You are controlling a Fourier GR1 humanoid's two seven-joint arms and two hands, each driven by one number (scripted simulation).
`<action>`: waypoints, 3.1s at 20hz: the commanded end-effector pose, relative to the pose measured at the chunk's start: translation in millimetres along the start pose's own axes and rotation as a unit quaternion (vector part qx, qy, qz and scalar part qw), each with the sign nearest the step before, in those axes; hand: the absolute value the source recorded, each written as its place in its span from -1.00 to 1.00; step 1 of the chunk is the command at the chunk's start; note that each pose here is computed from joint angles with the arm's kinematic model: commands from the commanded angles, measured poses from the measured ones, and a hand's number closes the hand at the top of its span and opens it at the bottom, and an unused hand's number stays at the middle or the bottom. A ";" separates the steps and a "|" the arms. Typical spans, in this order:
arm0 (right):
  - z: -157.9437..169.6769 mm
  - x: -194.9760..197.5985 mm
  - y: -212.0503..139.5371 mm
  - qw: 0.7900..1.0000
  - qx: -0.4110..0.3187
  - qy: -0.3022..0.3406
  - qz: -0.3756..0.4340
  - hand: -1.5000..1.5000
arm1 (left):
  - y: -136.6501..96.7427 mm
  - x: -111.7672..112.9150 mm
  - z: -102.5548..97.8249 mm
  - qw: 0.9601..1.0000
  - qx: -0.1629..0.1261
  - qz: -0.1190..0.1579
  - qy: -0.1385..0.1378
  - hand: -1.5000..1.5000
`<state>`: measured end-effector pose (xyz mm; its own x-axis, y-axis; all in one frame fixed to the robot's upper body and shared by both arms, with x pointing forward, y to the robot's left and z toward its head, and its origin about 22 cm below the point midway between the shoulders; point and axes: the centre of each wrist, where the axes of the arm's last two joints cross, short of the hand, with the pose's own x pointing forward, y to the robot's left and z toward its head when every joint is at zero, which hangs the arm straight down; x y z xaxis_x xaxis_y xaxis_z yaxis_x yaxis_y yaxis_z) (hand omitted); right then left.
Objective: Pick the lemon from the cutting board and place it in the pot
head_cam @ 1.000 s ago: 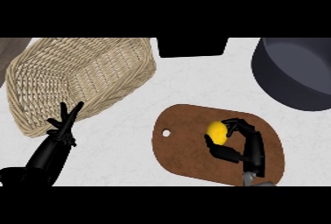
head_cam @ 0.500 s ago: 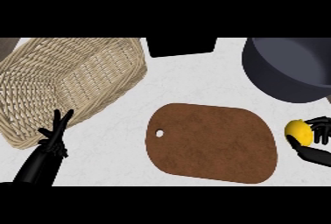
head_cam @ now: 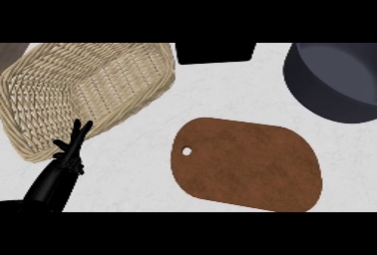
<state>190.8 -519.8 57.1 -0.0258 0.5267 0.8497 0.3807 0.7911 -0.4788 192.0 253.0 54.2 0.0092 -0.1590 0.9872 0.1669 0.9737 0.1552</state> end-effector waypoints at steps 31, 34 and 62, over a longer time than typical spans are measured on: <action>-141.5 107.4 19.3 0.911 0.078 0.051 0.402 1.00 | -25.8 -32.4 -39.8 0.994 -0.070 -0.002 0.085 0.00; -147.4 104.6 33.4 0.884 0.094 0.087 0.449 1.00 | -27.5 -26.6 -41.5 0.994 -0.070 0.000 0.085 0.00; -188.0 119.2 62.3 0.987 -0.135 0.089 -0.015 -1.00 | -19.4 -35.2 -26.8 0.994 -0.038 0.018 0.102 0.00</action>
<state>400.6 -439.7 167.5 0.1844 0.4799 0.8577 0.4895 0.7119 -0.5036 206.7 227.3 52.7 0.0089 -0.1461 0.9892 0.2660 0.9540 0.1385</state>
